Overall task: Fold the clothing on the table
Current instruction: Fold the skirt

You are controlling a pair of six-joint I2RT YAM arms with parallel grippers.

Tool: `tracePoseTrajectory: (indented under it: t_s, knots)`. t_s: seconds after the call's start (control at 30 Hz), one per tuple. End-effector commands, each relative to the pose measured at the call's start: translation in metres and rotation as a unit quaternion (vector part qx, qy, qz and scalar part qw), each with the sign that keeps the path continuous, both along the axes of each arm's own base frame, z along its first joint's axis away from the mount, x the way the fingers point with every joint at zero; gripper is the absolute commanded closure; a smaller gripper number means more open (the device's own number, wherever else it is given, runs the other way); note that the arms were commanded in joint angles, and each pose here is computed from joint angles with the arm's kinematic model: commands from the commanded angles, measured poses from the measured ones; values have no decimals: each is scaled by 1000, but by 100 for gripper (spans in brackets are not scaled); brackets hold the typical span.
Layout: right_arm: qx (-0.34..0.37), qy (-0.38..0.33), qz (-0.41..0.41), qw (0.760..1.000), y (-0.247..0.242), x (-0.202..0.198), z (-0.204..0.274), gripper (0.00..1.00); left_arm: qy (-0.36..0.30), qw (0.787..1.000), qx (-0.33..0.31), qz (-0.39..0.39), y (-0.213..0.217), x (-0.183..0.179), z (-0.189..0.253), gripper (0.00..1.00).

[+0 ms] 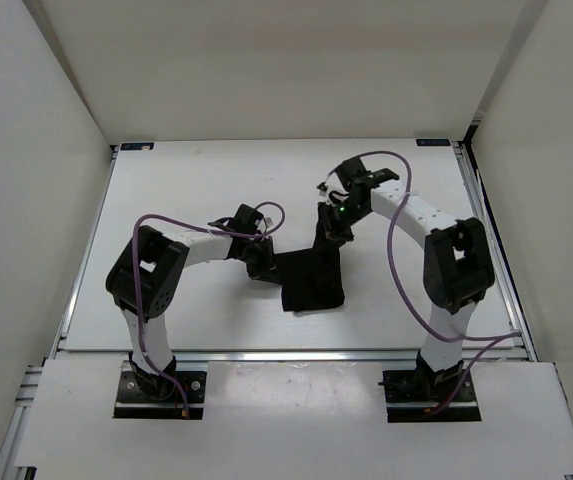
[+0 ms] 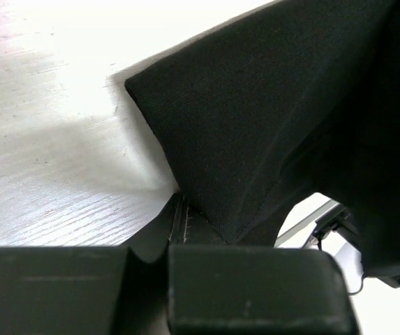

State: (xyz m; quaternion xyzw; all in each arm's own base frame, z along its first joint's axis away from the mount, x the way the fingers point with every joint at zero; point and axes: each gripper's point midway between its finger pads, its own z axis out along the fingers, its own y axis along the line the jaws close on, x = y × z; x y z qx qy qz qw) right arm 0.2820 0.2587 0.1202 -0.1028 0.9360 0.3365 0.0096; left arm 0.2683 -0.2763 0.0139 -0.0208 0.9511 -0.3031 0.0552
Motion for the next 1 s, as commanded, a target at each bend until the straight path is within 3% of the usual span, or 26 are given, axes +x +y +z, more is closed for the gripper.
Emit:
tracePoseTrajectory:
  t_s: [0.0,0.37,0.83,0.93,0.97]
  knots:
    - [14,4,72,997,17,-23,10,100,23,1000,19,11,12,-7,-14,100]
    - [-5,20,144,989,33,-61,-8,100,17,999,15,33,16,6,-8,100]
    - [40,42,160,985,65,-42,-19,97,11,999,16,45,21,12,-4,100]
    - [64,63,164,982,77,-39,-18,81,15,999,15,44,21,11,-5,100]
    - [79,64,170,980,83,-39,-14,69,15,999,17,43,23,10,-6,100]
